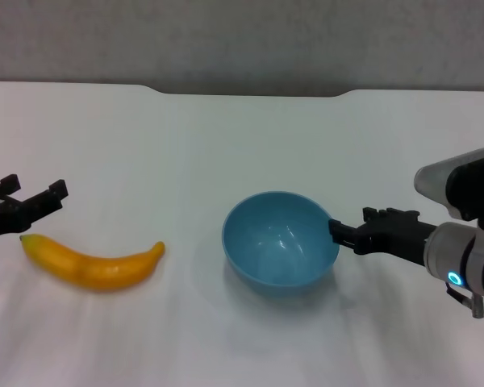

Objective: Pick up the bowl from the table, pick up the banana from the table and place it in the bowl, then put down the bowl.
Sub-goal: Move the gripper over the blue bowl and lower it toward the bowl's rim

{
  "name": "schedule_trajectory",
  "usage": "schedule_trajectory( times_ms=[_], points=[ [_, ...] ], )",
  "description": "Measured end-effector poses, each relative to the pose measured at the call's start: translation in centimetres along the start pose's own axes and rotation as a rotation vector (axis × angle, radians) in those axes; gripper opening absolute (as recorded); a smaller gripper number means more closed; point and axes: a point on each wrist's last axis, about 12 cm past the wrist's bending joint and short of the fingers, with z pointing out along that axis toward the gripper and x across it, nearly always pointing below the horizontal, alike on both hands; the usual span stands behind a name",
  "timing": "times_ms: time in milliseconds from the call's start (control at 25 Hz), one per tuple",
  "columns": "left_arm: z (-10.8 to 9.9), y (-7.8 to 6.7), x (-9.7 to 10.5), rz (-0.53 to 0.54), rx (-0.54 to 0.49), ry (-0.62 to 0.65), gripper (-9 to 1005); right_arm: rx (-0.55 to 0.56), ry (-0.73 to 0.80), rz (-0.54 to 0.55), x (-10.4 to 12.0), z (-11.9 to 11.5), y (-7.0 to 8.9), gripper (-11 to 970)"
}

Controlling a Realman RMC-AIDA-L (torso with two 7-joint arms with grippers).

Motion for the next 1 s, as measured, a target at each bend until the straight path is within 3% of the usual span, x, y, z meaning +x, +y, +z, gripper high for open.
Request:
schedule_trajectory(
  times_ms=[480, 760, 1000],
  points=[
    [0.1, -0.1, -0.1, -0.018, 0.004, -0.014, 890, 0.008, -0.01, -0.036, -0.4, 1.4, 0.3, 653],
    [0.1, -0.1, -0.1, -0.018, 0.005, -0.014, 891, 0.034, 0.008, -0.042, 0.2, 2.1, -0.3, 650],
    [0.1, -0.1, -0.2, -0.018, 0.007, -0.015, 891, 0.028, -0.016, -0.049, 0.0, 2.9, 0.4, 648]
  ],
)
